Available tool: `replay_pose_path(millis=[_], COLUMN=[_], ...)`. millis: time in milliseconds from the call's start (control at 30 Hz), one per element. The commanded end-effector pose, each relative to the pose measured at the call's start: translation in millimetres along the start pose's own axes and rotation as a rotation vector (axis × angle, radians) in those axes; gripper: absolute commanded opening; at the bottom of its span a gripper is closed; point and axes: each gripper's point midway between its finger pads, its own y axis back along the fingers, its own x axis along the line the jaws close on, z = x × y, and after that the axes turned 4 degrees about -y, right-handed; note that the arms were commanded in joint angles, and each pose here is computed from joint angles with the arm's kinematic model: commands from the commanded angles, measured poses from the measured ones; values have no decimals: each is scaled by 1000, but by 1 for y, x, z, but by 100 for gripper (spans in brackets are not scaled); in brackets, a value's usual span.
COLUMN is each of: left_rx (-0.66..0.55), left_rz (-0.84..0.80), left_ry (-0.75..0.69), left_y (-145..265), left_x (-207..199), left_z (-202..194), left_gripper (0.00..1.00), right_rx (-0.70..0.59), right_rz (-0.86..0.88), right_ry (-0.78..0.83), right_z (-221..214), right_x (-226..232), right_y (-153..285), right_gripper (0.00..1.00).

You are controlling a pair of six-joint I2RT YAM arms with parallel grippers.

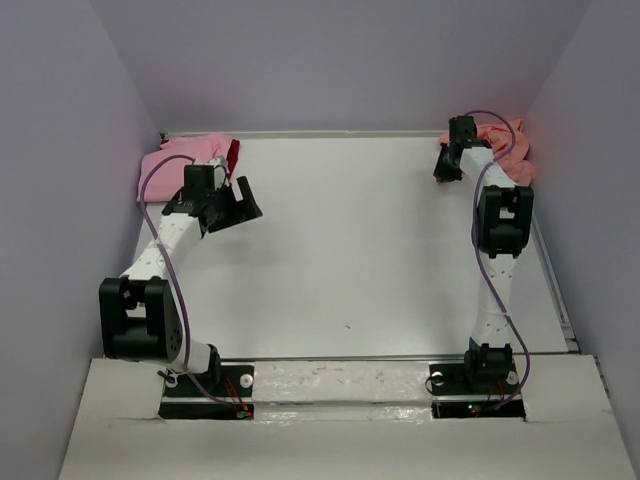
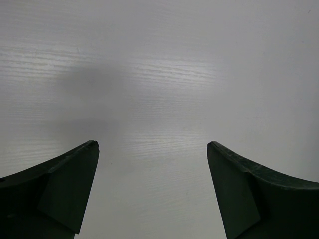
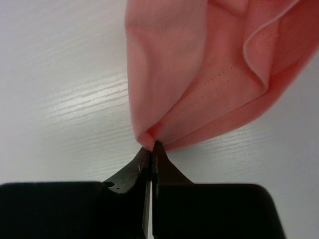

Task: Fold and stack the t-shirts
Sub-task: Grab crumpled tshirt from the corner of the board with the right arm

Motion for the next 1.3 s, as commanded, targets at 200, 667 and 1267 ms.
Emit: replay_pose_path(millis=[200, 667, 1267], left_rx=[-38, -92, -112], left_rz=[5, 177, 145], left_ry=[-20, 53, 88], left_y=[-1, 4, 11], left_x=[-4, 43, 49], left_z=[22, 59, 65], left_gripper=[99, 95, 95], right_rx=[358, 584, 216], right_rz=[410, 1200, 1575], right_ry=[103, 315, 147], right_z=[-78, -156, -16], right_x=[141, 308, 276], right_y=[108, 447, 545], right_gripper=[0, 0, 0])
